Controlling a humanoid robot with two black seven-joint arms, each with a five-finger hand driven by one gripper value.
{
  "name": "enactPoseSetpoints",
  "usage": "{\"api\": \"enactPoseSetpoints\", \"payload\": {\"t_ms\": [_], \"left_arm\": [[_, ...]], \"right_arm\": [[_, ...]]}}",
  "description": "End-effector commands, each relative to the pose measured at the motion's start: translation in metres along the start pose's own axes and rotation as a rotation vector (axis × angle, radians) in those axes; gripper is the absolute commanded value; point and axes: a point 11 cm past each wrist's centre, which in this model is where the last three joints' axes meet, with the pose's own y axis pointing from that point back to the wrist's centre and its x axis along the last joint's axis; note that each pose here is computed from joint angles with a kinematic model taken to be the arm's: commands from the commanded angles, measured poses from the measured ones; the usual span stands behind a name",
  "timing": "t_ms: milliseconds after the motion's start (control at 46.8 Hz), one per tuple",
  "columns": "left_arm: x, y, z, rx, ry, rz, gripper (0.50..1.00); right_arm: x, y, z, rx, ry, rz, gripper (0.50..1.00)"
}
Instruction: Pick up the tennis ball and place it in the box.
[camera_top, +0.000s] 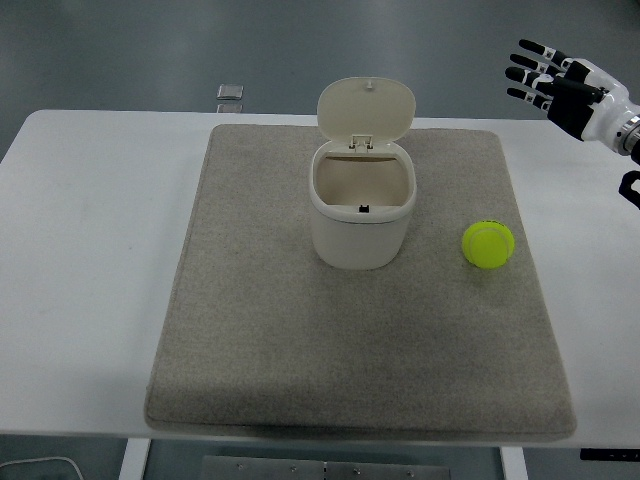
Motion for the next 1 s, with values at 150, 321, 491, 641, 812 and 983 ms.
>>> {"api": "enactPoseSetpoints", "payload": {"t_ms": [150,321,491,641,812,983], "left_arm": [[0.0016,0.0001,-0.0010,0.000,0.000,0.006,0.992],[-0.0001,0.0000,0.0002,-0.002,-0.002,0.001,0.992],[0.0009,0.0000,0.0007,-0.001,-0.002,0.004,0.992],[0.0009,0.0000,0.0009,-0.002,-0.002,0.004,0.992],[0.0009,0.0000,0.0009,-0.002,-0.002,0.004,0.992],[0.0009,0.0000,0.0007,-0.001,-0.002,0.004,0.992]], "right_arm": [[-0.0034,-0.0019,-0.0053,0.008,0.006,-0.008,0.915],[-0.0036,-0.0021,-0.0061,0.009,0.006,-0.008,0.915],[-0.0067,-0.0037,-0.0051,0.007,0.008,-0.014,0.915],[-0.0085,-0.0042,-0.0024,-0.004,0.035,-0.023,0.915],[-0.0089,-0.0038,-0.0025,-0.005,0.040,-0.031,0.915],[-0.0097,-0.0040,-0.0046,-0.006,0.059,-0.038,0.915]]}}
